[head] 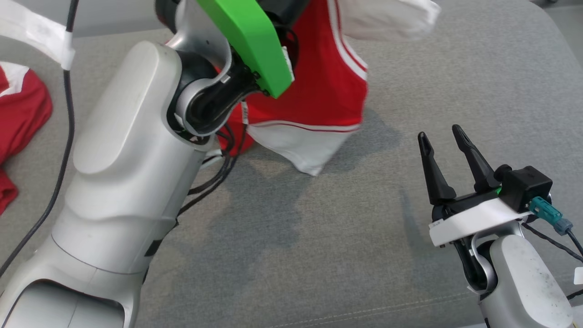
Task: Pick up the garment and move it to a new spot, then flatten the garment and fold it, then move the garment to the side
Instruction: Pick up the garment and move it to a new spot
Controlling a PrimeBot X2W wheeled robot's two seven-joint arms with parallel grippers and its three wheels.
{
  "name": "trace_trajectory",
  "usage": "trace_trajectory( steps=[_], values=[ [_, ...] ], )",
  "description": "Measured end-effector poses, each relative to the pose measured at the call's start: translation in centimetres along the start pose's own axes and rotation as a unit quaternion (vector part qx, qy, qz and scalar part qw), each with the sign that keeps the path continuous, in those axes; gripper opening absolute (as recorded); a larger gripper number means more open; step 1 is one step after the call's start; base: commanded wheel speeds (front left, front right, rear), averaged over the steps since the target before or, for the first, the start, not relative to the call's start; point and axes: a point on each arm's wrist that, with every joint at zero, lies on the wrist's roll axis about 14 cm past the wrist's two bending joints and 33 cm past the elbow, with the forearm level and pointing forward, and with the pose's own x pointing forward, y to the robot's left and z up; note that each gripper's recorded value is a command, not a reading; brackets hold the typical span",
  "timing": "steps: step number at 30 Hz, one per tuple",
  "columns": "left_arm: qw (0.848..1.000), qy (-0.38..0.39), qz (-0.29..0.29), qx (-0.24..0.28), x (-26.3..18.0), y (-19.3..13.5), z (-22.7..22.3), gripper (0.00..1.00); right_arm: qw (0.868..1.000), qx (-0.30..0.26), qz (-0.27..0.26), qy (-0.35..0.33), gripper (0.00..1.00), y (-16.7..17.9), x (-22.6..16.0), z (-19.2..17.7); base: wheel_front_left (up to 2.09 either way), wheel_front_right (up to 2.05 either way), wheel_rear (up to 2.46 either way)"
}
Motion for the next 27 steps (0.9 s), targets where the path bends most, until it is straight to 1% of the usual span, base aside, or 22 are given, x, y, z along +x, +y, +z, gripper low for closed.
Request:
trace_trajectory(
  steps=[2,3,6,9,12,13,15,18,21,23,25,27],
  values=[
    [0.998,0.009,-0.052,-0.036,0.7,-2.9,-0.2,0.00,1.000,0.000,-0.014,-0.002,1.00,-0.7,-0.7,0.3,0.00,0.00,0.00],
    [0.996,0.012,-0.072,-0.046,0.9,-4.1,-0.2,0.00,1.000,0.000,-0.020,-0.003,1.00,-1.0,-1.0,0.4,0.00,0.00,0.00],
    [0.989,0.018,-0.108,-0.098,1.5,-6.7,0.1,0.00,0.999,-0.001,-0.039,-0.009,1.00,-2.0,-1.9,1.0,0.00,0.00,0.00],
    [0.986,0.029,-0.118,-0.118,2.2,-8.1,-0.2,0.00,0.998,-0.005,-0.061,-0.014,1.00,-3.3,-2.9,1.5,0.00,0.00,0.00],
    [0.986,0.034,-0.098,-0.132,2.9,-7.7,-0.5,0.00,0.996,-0.009,-0.089,-0.014,1.00,-4.8,-4.2,1.7,0.00,0.00,0.00],
    [0.987,0.034,-0.082,-0.137,3.0,-7.0,-0.6,0.00,0.995,-0.010,-0.095,-0.013,1.00,-5.2,-4.5,1.7,0.00,0.00,0.00],
    [0.991,0.044,-0.041,-0.123,3.2,-5.2,-1.3,0.00,0.995,-0.011,-0.103,-0.014,1.00,-5.6,-4.8,1.7,0.00,0.00,0.00],
    [0.989,0.066,0.022,-0.132,2.3,-1.8,-3.6,0.00,0.994,-0.010,-0.109,-0.010,1.00,-6.0,-5.0,1.4,0.00,0.00,0.00],
    [0.979,0.093,0.099,-0.152,-0.6,3.3,-6.8,0.00,0.994,-0.008,-0.106,-0.005,1.00,-5.9,-4.7,1.1,0.00,0.00,0.00],
    [0.971,0.099,0.152,-0.159,-3.1,6.8,-7.9,0.00,0.995,-0.008,-0.101,0.001,1.00,-5.7,-4.5,0.6,0.00,0.00,0.00],
    [0.963,0.094,0.193,-0.164,-5.2,9.4,-8.3,0.00,0.995,-0.012,-0.095,0.008,1.00,-5.5,-4.4,0.2,0.00,0.00,0.00],
    [0.956,0.089,0.223,-0.169,-6.9,11.2,-8.6,0.00,0.996,-0.017,-0.086,0.012,1.00,-5.3,-4.1,0.0,0.00,0.00,0.00]
  ],
)
